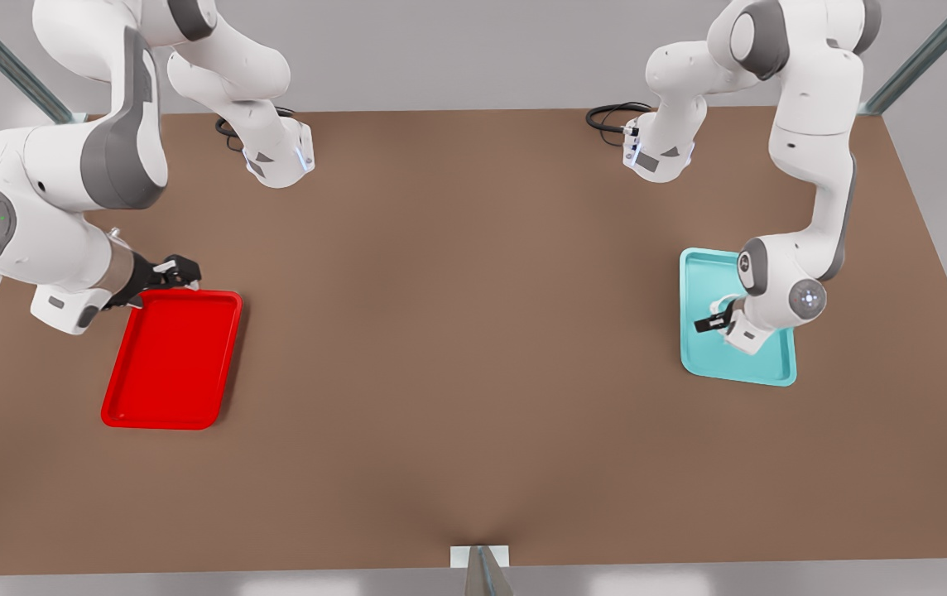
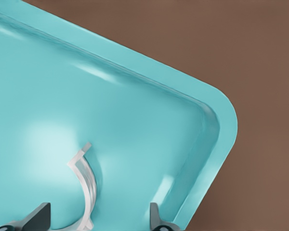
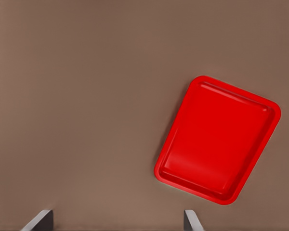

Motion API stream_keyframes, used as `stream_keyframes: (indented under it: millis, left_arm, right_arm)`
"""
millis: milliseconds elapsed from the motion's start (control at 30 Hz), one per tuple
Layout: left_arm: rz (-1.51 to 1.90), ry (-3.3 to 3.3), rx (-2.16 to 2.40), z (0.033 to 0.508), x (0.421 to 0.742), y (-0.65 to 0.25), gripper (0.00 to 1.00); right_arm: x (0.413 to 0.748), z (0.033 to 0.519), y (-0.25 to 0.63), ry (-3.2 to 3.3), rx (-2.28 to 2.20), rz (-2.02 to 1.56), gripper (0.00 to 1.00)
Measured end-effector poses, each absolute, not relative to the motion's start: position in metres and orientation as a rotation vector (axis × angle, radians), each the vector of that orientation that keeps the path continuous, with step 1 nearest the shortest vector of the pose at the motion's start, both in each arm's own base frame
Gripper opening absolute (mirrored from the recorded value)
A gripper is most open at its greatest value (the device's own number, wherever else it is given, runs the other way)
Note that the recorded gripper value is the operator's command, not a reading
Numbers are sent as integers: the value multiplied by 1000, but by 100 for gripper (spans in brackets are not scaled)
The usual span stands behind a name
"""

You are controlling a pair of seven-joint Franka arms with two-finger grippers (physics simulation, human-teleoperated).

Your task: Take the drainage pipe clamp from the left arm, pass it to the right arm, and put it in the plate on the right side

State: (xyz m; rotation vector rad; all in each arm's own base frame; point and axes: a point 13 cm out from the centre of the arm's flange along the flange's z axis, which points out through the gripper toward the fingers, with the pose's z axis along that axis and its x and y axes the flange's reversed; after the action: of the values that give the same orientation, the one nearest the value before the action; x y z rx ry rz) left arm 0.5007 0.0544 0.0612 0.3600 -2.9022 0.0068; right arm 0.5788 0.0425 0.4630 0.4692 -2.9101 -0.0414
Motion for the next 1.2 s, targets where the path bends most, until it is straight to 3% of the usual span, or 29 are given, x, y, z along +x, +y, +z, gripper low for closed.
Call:
stream_keyframes:
  millis: [200, 267, 300, 333, 600, 800, 833, 900, 1100, 1200]
  left_arm:
    - [-13, -2945, 202, 45, 499, 63, 100]
    - [-16, -2943, 171, 39, 497, 67, 70]
    - [-17, -2945, 159, 38, 497, 69, 59]
    - [-18, -2948, 147, 38, 497, 71, 53]
    - [-8, -2961, 94, 38, 500, 76, 37]
    - [-5, -2956, 59, 35, 498, 75, 37]
    - [-5, -2955, 55, 35, 498, 75, 35]
    - [-8, -2955, 48, 35, 499, 76, 21]
    - [-13, -2966, 47, 41, 504, 76, 21]
    - [-17, -3010, 41, 69, 527, 67, 21]
  right_arm:
    - [576, 462, 45, -2897, 492, -63, 100]
    - [575, 462, 45, -2892, 499, -65, 100]
    - [574, 461, 45, -2889, 502, -67, 100]
    - [574, 461, 45, -2887, 505, -68, 100]
    - [573, 459, 47, -2873, 528, -74, 100]
    - [572, 457, 50, -2866, 544, -72, 100]
    - [572, 457, 50, -2865, 545, -72, 100]
    - [572, 457, 50, -2865, 546, -73, 100]
    - [571, 457, 50, -2861, 551, -74, 100]
    - [571, 457, 50, -2860, 553, -75, 100]
